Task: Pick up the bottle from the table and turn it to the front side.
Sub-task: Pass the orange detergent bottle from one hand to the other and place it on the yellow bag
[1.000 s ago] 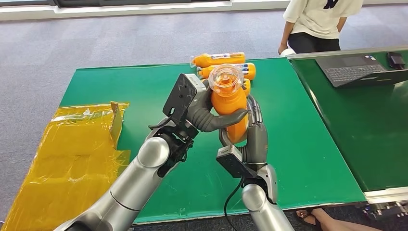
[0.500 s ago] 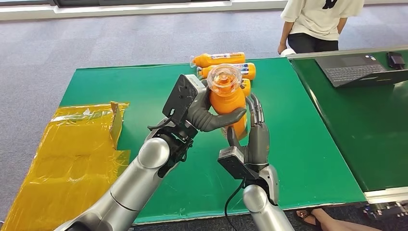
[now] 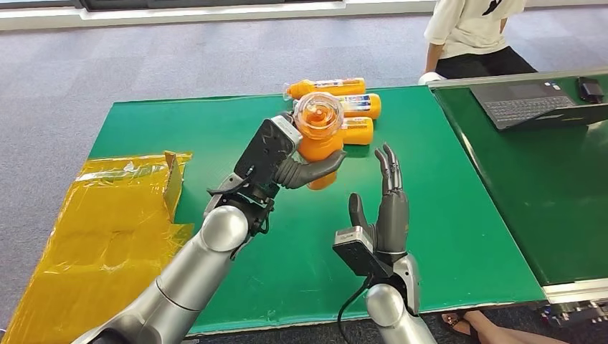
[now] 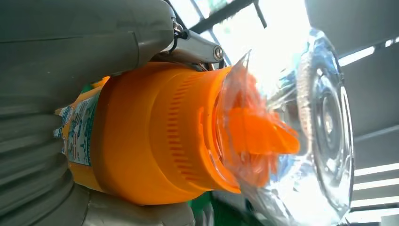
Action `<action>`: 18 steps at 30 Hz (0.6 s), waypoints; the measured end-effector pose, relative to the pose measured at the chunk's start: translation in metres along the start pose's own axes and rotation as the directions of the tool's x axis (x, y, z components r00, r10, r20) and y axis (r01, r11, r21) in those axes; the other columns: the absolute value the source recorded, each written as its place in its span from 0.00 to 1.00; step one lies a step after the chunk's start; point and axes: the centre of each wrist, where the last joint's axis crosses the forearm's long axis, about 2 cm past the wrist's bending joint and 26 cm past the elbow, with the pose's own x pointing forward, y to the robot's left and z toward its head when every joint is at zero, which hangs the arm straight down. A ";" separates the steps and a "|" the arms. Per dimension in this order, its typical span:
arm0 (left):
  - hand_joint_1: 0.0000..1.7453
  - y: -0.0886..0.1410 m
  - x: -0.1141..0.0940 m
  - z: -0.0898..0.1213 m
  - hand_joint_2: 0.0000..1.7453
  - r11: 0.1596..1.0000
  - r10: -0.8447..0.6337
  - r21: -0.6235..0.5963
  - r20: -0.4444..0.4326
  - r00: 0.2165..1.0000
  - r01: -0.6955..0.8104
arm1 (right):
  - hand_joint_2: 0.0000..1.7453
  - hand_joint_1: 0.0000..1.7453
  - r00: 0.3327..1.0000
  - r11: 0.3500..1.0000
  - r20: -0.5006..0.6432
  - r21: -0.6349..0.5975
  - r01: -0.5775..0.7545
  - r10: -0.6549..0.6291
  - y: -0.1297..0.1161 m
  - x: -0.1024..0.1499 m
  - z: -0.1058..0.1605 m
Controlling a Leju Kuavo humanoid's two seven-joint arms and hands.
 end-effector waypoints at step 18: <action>1.00 0.126 -0.075 0.081 1.00 0.507 -0.777 0.302 -0.245 0.580 0.807 | 0.00 0.00 0.976 0.967 -0.041 0.128 0.220 -0.216 -0.041 -0.001 0.062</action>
